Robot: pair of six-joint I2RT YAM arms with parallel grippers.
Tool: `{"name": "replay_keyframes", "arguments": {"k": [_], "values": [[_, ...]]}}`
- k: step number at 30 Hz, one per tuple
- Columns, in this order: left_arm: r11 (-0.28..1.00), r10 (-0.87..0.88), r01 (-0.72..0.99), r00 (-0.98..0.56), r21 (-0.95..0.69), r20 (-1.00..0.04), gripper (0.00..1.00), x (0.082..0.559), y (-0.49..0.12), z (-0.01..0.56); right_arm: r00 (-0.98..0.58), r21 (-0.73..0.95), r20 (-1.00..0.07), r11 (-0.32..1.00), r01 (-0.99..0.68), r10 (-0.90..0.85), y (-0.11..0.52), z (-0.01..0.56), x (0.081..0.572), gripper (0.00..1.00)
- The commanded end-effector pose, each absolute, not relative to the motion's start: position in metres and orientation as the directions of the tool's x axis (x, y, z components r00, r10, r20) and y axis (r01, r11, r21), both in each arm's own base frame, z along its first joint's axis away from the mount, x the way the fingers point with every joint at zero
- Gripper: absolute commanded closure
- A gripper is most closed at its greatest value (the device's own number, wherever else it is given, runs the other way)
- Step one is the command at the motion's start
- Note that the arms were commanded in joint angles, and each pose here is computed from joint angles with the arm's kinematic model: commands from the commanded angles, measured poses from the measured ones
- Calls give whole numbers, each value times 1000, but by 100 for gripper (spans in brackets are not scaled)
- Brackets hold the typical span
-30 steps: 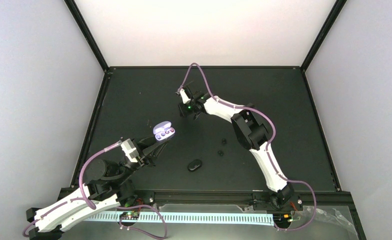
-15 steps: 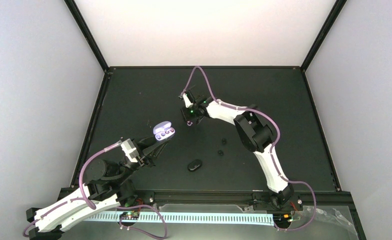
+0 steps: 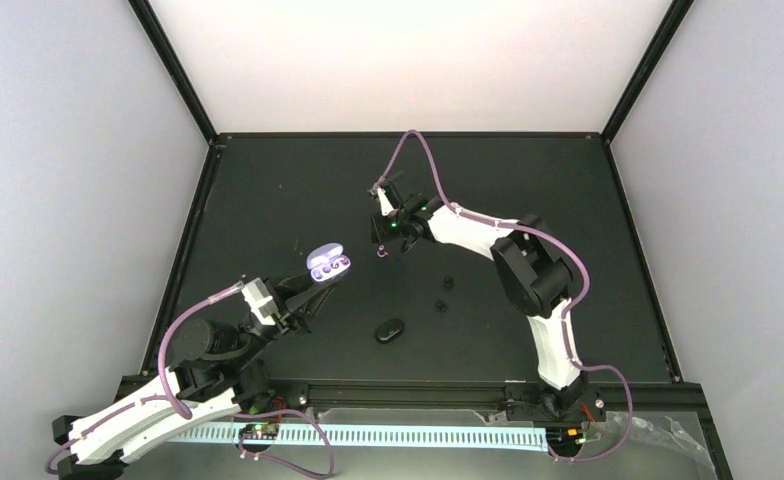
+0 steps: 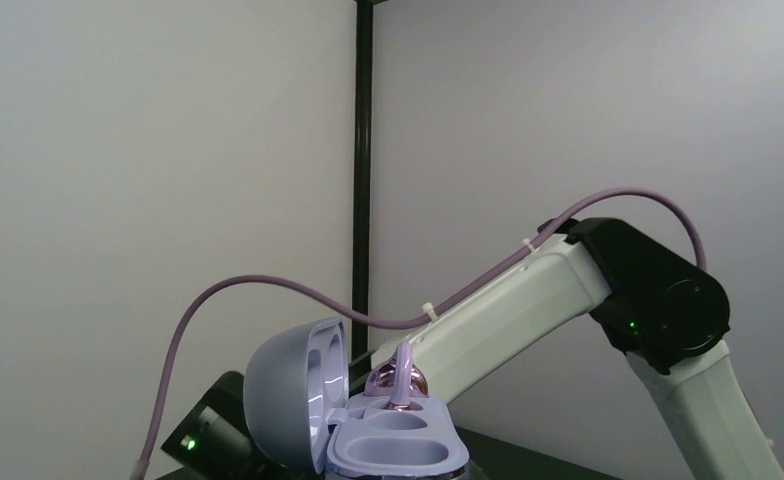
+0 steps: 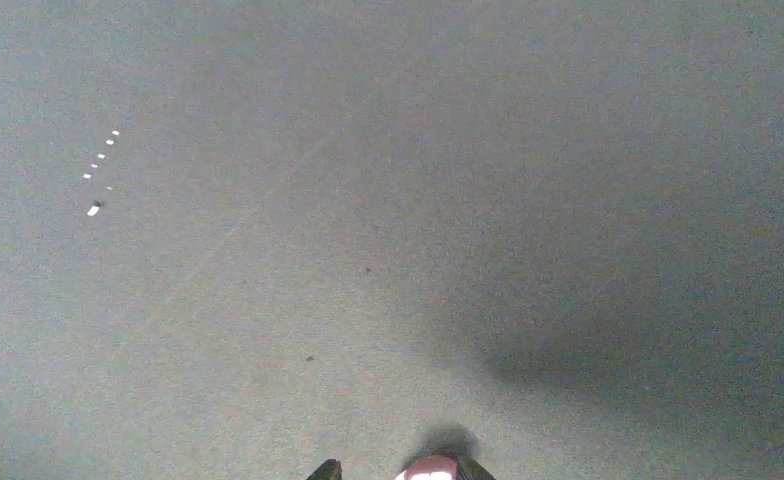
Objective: Insert the wireless bluetooth earbuds into the charging case
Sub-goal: Adjust the earbud at the center of the board.
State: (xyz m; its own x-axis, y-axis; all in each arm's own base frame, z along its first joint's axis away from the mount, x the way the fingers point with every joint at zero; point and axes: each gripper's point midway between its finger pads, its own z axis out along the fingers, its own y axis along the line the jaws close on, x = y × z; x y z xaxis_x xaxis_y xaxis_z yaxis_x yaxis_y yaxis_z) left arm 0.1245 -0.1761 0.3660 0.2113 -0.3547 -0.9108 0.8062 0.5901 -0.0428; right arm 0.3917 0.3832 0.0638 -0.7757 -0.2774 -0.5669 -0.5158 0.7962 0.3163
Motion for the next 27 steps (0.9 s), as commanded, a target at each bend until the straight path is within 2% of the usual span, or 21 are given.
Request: {"name": "replay_keyframes", "arguments": {"k": [1, 11, 27], "values": [[577, -363, 816, 217, -36, -906, 98, 121, -176, 368, -763, 335, -609, 802, -495, -217, 385, 96, 390, 70], [566, -368, 823, 212, -38, -905, 98, 118, -176, 368, -837, 267, -521, 900, -345, -166, 374, 62, 383, 70], [571, -372, 820, 214, -41, -903, 98, 118, -173, 369, -850, 208, -483, 915, -345, -210, 379, 39, 395, 73]]}}
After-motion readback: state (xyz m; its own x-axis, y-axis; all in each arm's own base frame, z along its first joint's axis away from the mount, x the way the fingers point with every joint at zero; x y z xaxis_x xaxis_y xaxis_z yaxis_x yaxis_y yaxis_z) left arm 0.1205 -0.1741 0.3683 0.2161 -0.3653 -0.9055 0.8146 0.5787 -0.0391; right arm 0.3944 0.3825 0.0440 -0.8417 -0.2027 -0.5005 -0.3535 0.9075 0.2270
